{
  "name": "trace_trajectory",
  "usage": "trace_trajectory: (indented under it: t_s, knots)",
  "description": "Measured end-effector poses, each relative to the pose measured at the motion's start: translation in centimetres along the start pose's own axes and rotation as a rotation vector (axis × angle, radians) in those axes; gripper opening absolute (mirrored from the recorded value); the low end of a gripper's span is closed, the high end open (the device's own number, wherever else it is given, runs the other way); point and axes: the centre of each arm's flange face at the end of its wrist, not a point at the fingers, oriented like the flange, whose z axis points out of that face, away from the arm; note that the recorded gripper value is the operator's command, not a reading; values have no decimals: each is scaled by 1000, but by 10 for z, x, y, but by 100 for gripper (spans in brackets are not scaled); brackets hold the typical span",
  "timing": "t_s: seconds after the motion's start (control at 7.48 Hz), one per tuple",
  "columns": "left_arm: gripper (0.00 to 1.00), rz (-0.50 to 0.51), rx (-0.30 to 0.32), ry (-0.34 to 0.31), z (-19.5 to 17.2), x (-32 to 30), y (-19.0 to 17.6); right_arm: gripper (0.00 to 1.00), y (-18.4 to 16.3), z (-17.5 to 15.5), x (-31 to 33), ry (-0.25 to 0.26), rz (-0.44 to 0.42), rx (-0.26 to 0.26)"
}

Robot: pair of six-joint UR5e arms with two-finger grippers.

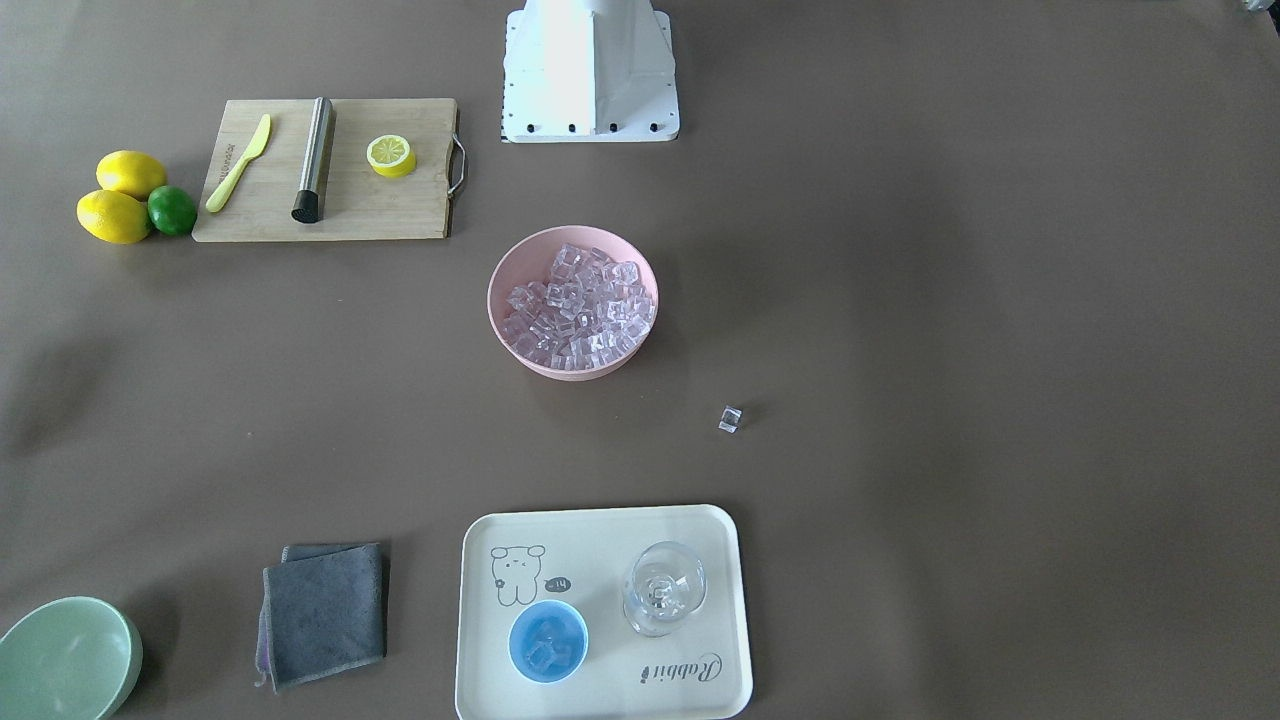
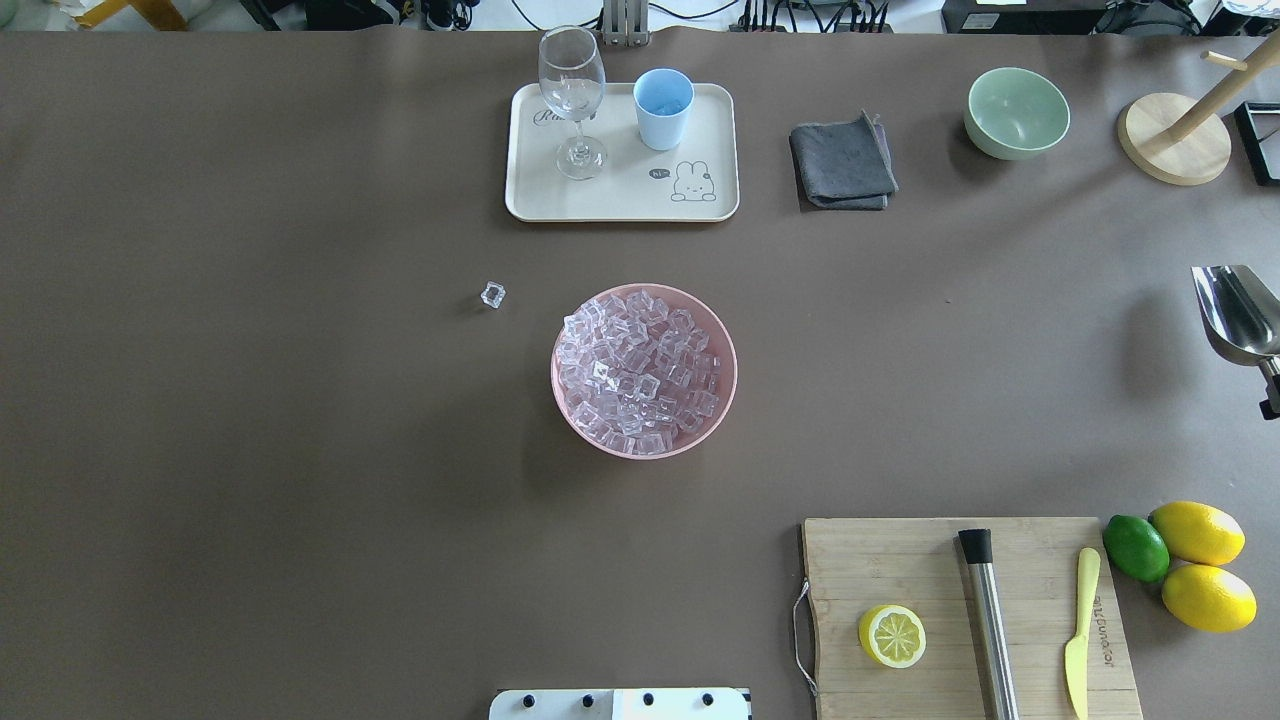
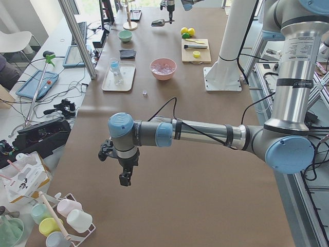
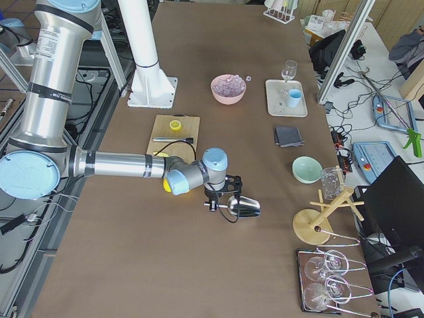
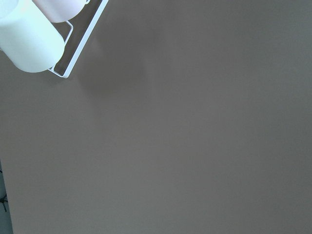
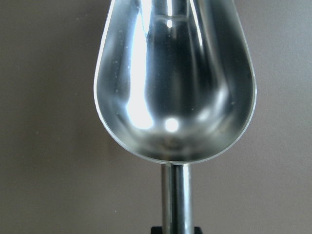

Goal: Put ice in cup with scoop
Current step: 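Lower the scoop onto the table and open the right gripper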

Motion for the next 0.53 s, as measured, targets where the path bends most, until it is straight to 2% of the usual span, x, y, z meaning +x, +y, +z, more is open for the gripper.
trace_trajectory:
  t_s: [0.27,0.53]
  knots:
    - [99,3,0,0,0,1,-1,0,-3,3,1,-2,1,-3]
    - [99,4,4,1,-2,3,-3,0,-5,5,-2,-26,3,-18]
